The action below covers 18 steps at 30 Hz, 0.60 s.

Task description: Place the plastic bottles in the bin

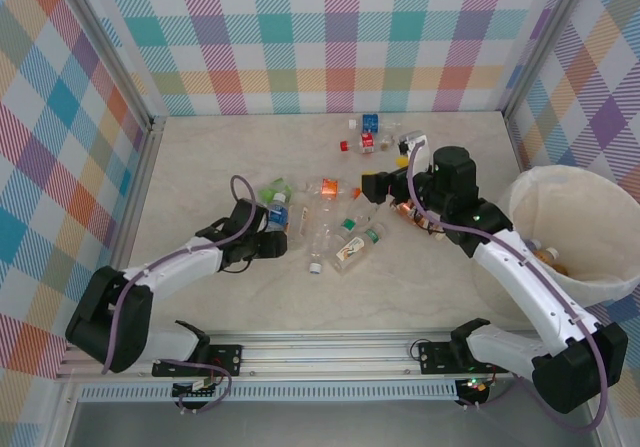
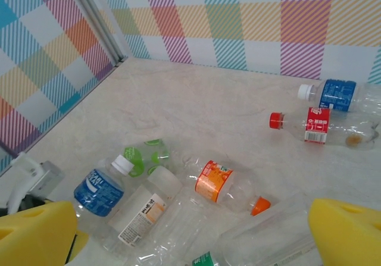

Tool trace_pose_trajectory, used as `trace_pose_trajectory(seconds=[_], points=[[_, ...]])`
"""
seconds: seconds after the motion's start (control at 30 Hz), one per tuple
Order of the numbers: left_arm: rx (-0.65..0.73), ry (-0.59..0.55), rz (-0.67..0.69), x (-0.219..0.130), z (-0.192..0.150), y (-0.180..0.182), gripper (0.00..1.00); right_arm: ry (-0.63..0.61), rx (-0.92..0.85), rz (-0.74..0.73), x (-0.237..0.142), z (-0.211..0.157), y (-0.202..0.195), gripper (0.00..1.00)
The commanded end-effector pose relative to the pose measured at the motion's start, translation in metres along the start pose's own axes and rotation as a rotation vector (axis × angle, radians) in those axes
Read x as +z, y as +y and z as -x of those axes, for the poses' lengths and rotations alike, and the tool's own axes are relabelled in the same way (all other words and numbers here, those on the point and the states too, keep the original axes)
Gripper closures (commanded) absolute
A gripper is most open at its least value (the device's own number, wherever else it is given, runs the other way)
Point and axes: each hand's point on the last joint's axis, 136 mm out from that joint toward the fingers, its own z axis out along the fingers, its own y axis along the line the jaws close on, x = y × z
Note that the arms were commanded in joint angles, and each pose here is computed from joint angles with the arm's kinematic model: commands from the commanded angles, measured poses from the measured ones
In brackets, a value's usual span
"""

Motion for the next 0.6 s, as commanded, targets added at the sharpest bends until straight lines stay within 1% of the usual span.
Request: trace_pose_trajectory(seconds=[0.0,0.23,0.37,0.4,0.43,0.47,0.53,0.57], points=[[0.034,-0.079,-0.179,-0.015,0.013,-0.035,0.45,-0.101,0.06,-0.031,-0.003,0.021,-0.004,0.0],[0.042,-0.218,-0.465,-0.054,0.044,-0.087,0.47,-0.043,0.163,-0.056,0.005,0.017,-0.008,0.0],[0.057,-0.258,-0.598,-0.071,0.058,-0.112,0.48,0.005,0.298,-0.086,0.012,0.01,-0.013,0.0],[0.06,-0.271,-0.63,-0.075,0.063,-0.119,0.48,0.03,0.324,-0.05,0.016,0.008,-0.007,0.0],[0.066,-0.283,-0.664,-0.079,0.068,-0.125,0.48,0.052,0.327,0.016,0.02,0.009,0.004,0.0],[0.069,-0.292,-0.693,-0.083,0.072,-0.131,0.48,0.075,0.327,0.099,0.022,0.01,0.019,0.0],[0.069,-0.305,-0.75,-0.088,0.081,-0.142,0.49,0.107,0.316,0.323,0.024,0.014,0.055,0.0],[0.066,-0.307,-0.777,-0.09,0.085,-0.147,0.49,0.122,0.329,0.396,0.024,0.013,0.066,0.0]])
